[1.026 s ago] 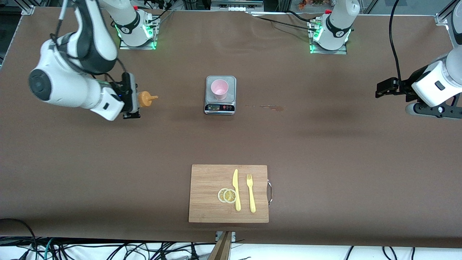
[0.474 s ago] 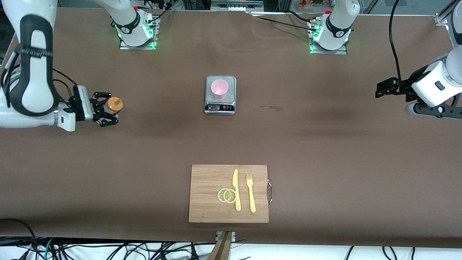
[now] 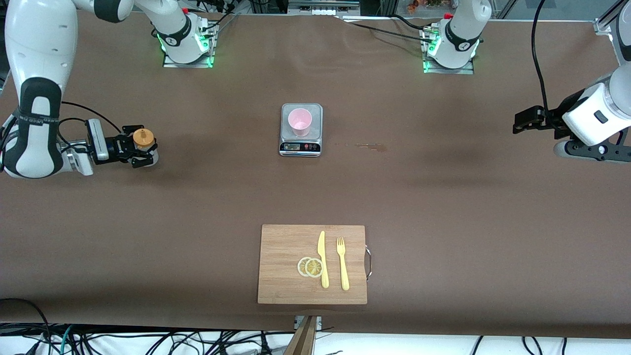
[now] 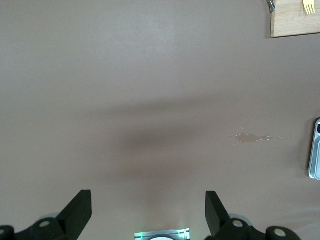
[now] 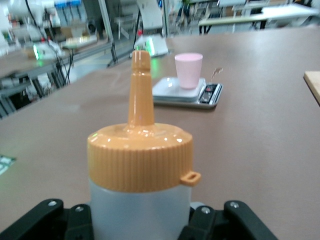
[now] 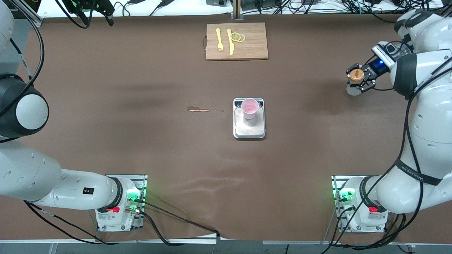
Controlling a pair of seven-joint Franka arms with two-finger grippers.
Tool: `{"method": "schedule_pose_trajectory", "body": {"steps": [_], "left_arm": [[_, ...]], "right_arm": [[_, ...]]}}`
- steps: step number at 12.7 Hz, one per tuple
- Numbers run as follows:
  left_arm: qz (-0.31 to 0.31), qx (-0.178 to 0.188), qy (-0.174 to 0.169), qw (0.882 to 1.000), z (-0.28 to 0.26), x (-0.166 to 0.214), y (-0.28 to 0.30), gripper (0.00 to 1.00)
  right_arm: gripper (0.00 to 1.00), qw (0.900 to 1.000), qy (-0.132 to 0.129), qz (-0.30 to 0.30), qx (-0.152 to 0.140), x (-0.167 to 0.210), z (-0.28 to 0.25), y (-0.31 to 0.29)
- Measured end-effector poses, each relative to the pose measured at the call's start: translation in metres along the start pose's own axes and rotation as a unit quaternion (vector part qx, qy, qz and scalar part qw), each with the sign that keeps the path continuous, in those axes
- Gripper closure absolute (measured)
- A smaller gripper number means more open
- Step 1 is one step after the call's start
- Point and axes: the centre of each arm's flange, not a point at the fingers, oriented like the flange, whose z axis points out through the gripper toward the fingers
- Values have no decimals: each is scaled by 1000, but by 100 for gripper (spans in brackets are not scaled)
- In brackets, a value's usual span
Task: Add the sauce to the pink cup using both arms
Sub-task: 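Carry the sauce bottle back and lower it onto the table, then open the right gripper and release the sauce bottle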
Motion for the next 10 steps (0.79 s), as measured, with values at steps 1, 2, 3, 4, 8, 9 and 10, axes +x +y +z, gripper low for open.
{"method": "schedule_pose_trajectory", "body": {"steps": [1,2,3,4,8,9,10], "left_arm": [[0,0,0,1000,0,0,0,0],[0,0,0,1000,0,0,0,0],[0,0,0,1000,0,0,0,0],[0,0,0,1000,0,0,0,0],[0,0,0,1000,0,0,0,0],[0,0,0,1000,0,0,0,0],[0,0,0,1000,0,0,0,0]], "right_arm": [[81,1000,21,6,-1,-9,0,-7],[81,999,37,9,-1,-18,-1,-14],[81,999,53,12,-3,-26,-1,-21],[81,997,72,16,-6,-34,2,-26],[75,992,122,34,-4,-60,23,-33],[68,992,125,35,-4,-62,25,-33],[56,991,127,35,-3,-63,25,-32]]}}
